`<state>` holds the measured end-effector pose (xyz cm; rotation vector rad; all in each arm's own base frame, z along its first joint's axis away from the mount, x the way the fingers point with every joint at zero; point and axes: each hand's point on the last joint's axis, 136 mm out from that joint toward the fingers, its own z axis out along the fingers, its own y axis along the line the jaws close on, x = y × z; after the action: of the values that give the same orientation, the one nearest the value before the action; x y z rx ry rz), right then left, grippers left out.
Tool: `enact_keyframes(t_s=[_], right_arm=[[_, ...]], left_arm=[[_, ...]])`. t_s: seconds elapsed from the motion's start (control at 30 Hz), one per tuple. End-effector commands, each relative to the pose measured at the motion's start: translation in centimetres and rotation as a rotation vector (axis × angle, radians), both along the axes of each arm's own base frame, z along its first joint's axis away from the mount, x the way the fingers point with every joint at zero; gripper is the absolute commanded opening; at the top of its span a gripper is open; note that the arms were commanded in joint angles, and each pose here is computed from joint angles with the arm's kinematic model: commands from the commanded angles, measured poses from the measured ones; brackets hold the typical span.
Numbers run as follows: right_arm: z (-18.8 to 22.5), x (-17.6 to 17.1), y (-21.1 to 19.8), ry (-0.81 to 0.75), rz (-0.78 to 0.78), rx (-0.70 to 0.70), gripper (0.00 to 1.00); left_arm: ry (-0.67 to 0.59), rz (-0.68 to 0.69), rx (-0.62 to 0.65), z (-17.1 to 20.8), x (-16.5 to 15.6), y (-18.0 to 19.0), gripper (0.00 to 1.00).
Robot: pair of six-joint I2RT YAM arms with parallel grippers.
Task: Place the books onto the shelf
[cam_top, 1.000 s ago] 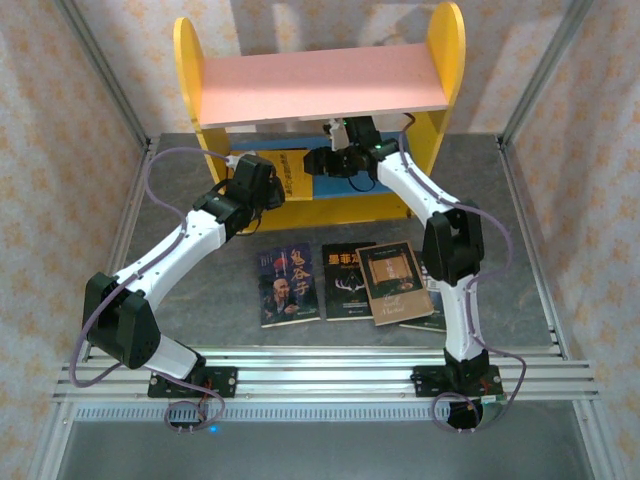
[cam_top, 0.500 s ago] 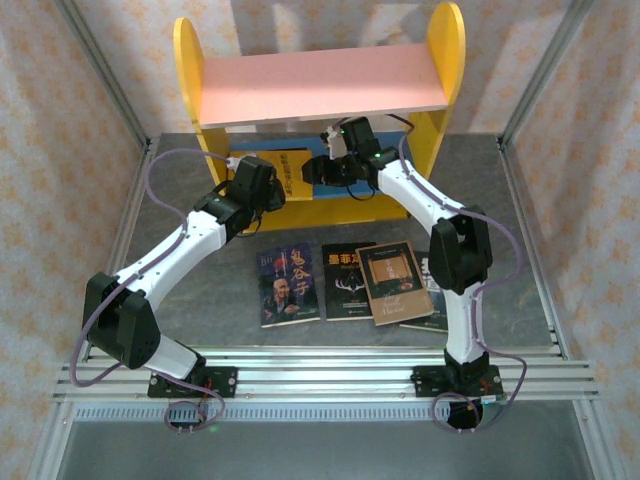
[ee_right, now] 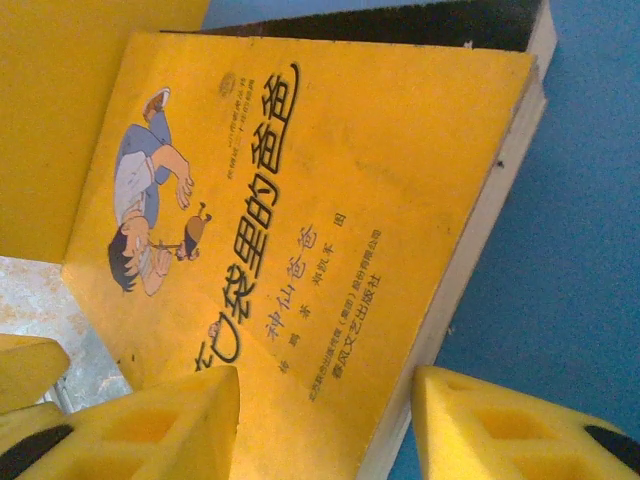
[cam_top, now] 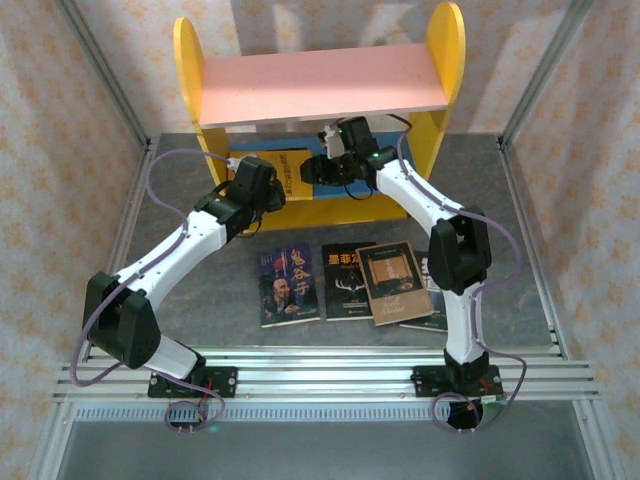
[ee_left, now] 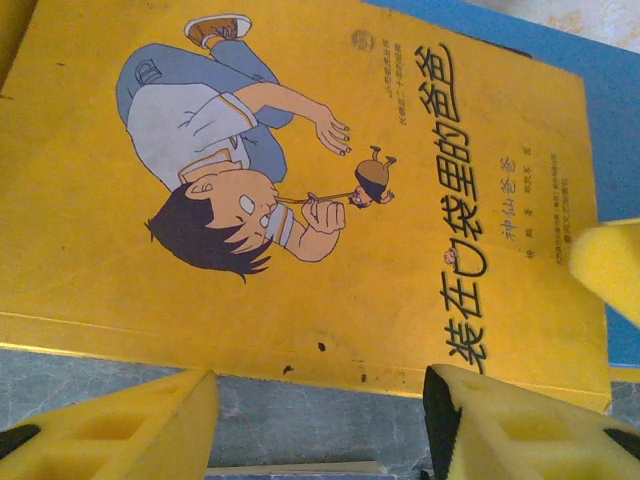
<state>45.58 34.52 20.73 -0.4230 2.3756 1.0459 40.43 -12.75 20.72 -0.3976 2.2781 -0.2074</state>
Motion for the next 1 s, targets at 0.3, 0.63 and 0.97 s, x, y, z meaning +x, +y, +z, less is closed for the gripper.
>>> enact_keyframes(t_s=[0.3, 0.63, 0.97], right_arm=[[3.1, 0.5, 1.5, -0.050, 0.036, 0.049, 0.48], [2.8, 0.9, 1.8, -0.046, 0.038, 0.045, 0.48], [2.6, 1.2, 2.0, -0.044, 0.039, 0.047, 0.47]], left_arm=[[0.011, 0.014, 0.017, -1.1, 1.0, 0.6, 0.58], [0.013, 0.019, 0.030, -1.2, 1.4, 0.8, 0.58], [0.013, 0.025, 0.031, -1.2, 1.9, 0.9, 0.58]])
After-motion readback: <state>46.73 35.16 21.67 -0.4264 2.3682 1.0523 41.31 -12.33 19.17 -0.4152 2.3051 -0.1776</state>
